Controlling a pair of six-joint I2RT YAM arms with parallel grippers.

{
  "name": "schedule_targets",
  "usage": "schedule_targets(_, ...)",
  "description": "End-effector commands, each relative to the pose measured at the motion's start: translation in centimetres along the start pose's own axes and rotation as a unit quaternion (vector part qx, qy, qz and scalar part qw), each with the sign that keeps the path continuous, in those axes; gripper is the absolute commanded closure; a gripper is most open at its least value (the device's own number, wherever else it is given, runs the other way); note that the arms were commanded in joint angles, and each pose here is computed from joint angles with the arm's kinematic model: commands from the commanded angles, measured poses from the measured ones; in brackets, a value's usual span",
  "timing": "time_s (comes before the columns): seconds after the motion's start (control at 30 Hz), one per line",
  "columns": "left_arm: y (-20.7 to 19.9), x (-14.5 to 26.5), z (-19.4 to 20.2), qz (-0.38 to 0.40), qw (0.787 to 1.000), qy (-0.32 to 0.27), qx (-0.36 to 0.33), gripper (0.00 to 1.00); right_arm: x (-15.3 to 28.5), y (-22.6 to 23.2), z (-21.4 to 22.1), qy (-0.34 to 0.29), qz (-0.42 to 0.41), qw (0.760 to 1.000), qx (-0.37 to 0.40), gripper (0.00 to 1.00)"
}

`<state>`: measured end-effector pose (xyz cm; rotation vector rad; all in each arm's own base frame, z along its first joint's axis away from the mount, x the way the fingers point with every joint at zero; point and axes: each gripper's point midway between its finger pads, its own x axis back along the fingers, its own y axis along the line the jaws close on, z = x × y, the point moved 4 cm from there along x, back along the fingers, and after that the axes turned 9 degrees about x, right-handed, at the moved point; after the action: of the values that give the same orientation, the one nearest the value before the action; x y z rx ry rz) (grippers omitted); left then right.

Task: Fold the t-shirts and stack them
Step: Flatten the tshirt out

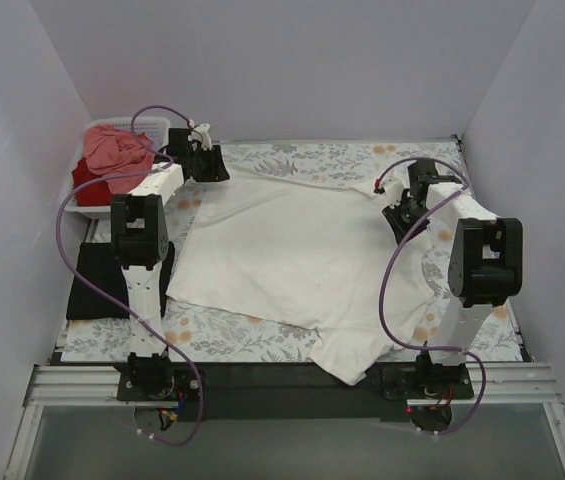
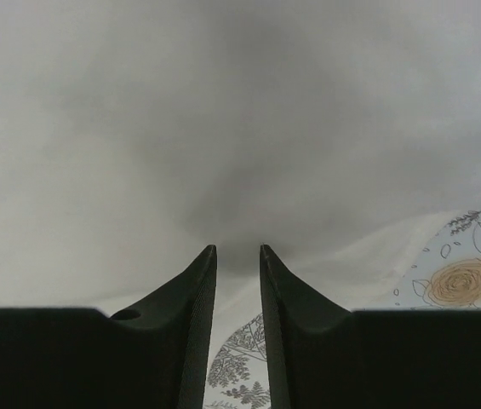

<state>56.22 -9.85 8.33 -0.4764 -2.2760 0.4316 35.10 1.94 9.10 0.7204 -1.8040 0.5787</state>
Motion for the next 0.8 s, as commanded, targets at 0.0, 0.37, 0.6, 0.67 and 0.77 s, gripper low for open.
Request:
schedule_targets(0.0, -1.7, 3.4, -2.6, 0.000, 0.999, -0.033, -0.022, 0.57, -2.0, -1.5, 1.3, 0.052, 0.015, 0.998, 0.012, 0.67)
schedule_targets(0.37, -2.2, 6.9, -0.9, -0.008, 1.000, -0.019, 0.009, 0.50, -7.7, -13.3, -2.1, 0.101, 0.159, 0.982, 0.032, 0.69)
schedule_targets(0.6, -2.7, 7.0, -2.0, 0.014, 0.999, -0.033, 0.017, 0.51, -2.9, -21.0, -10.6, -0.009, 0.297, 0.954, 0.045, 0.66)
schedule_targets(0.67, -2.7, 6.3, -2.7, 0.019, 0.999, -0.036, 0.018, 0.53, 0.6, -19.1, -13.0, -0.057, 0.290, 0.953, 0.065, 0.64)
schedule_targets(0.77, -2.4, 4.8, -3.5, 0.026, 0.999, -0.041, 0.023, 0.53, 3.3, -12.9, -15.0, -0.104, 0.235, 0.959, 0.119, 0.63)
